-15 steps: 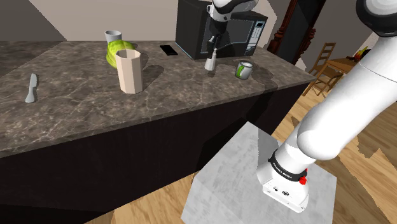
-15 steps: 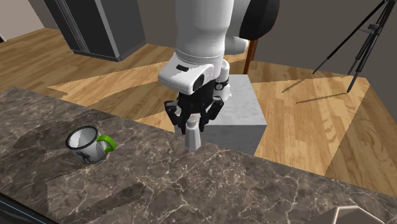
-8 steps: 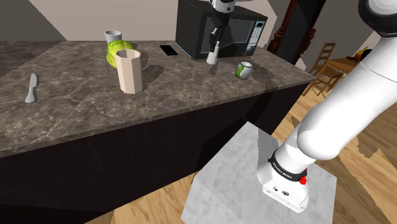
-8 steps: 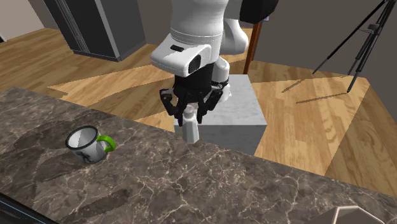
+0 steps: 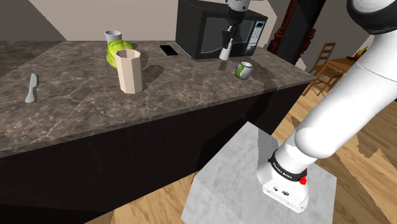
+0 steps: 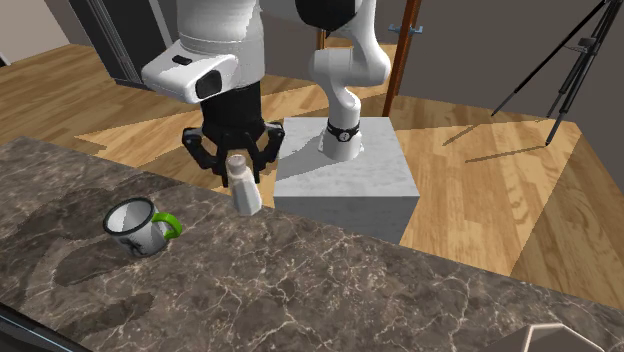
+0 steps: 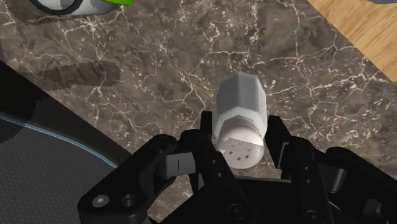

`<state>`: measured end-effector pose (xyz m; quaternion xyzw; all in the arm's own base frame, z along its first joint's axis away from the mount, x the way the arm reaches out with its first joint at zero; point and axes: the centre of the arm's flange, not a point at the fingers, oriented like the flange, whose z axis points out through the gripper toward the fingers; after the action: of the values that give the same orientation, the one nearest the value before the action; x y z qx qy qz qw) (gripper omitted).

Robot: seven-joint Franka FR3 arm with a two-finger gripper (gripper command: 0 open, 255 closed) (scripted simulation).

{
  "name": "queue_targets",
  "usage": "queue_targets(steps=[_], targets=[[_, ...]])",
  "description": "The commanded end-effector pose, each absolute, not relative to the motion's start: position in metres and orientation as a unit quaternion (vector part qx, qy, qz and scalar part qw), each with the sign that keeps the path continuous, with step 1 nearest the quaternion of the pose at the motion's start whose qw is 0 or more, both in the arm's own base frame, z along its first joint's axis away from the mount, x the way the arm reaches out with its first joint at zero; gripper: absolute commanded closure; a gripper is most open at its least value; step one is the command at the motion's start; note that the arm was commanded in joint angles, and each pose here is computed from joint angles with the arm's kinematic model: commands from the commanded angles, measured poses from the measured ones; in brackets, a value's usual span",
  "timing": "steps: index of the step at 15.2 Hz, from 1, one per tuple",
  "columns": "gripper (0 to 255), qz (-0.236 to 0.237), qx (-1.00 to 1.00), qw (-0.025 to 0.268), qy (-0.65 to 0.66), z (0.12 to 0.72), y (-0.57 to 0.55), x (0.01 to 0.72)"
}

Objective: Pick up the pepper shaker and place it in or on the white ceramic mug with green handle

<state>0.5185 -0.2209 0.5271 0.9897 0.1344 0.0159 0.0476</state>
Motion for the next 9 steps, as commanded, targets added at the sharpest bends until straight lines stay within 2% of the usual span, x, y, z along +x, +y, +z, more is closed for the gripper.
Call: queue_targets(steps=[1,9], targets=[[255,0.016,0.990,0.048,0.135,0.530,-0.250,0.516],[255,0.016,0.990,0.048,0.135,0.537,-0.354,0.500]])
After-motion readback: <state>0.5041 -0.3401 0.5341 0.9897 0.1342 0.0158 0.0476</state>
